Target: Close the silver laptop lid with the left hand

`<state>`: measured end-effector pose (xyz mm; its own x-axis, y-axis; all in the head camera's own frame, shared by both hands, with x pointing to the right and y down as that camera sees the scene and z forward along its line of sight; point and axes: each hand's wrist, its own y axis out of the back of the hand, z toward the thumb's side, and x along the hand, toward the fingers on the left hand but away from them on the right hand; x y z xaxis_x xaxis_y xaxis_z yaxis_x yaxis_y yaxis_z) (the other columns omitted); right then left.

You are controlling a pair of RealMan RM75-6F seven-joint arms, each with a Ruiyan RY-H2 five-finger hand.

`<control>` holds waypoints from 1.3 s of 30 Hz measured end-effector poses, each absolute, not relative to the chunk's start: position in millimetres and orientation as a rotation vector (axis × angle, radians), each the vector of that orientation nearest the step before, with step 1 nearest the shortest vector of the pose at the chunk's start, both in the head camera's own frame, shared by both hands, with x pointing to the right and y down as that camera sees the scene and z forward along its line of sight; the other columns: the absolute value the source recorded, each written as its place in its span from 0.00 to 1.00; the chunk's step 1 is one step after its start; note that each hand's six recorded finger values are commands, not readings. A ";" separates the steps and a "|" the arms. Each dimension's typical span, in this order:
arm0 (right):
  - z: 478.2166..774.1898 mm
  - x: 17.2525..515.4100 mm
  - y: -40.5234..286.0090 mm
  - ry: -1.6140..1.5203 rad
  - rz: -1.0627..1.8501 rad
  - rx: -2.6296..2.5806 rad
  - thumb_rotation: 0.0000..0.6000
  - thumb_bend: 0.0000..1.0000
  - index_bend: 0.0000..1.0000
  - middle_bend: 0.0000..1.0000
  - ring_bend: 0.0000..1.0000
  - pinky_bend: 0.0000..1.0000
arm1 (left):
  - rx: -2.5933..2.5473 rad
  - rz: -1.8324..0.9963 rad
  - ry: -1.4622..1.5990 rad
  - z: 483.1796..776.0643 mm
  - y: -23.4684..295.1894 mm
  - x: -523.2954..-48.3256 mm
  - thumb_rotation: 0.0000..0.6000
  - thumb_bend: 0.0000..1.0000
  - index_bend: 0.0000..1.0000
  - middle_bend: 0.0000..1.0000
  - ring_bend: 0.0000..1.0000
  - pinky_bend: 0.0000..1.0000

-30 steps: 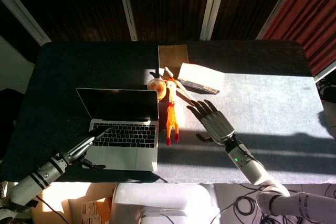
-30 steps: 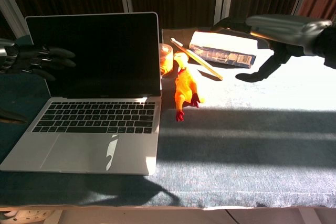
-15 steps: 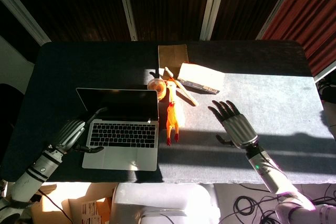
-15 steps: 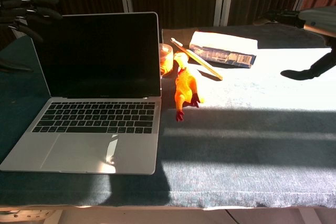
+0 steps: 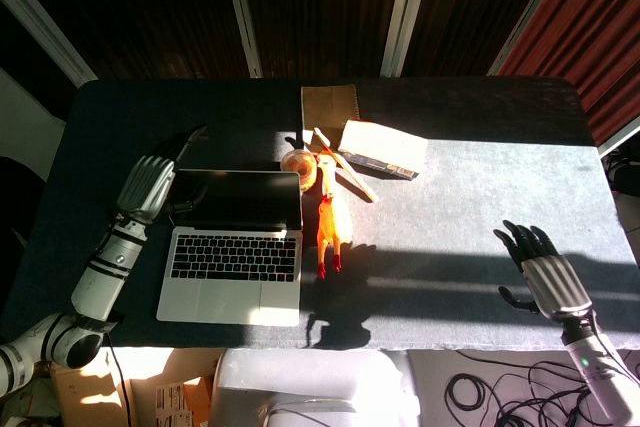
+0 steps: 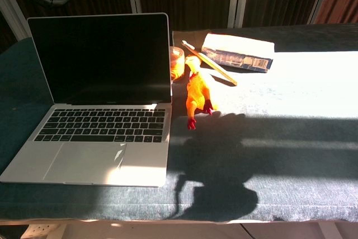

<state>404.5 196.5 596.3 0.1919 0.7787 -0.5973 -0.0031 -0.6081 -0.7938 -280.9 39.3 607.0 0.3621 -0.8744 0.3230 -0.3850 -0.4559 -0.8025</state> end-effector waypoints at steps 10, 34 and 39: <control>597.5 413.7 198.3 -0.724 1.519 -1.801 1.00 0.26 0.00 0.01 0.00 0.00 | -2.090 -1.168 0.961 655.9 37.7 -269.7 1.00 0.43 0.28 0.25 0.16 0.22; 598.6 418.6 207.7 -0.726 1.536 -1.806 1.00 0.26 0.00 0.01 0.00 0.00 | -2.014 -1.044 0.712 618.3 109.9 -251.7 0.84 0.53 0.37 0.44 0.34 0.34; 595.7 419.1 208.7 -0.734 1.528 -1.804 1.00 0.26 0.00 0.01 0.00 0.00 | -1.993 -1.045 0.635 604.5 136.7 -253.5 0.78 0.54 0.35 0.44 0.34 0.34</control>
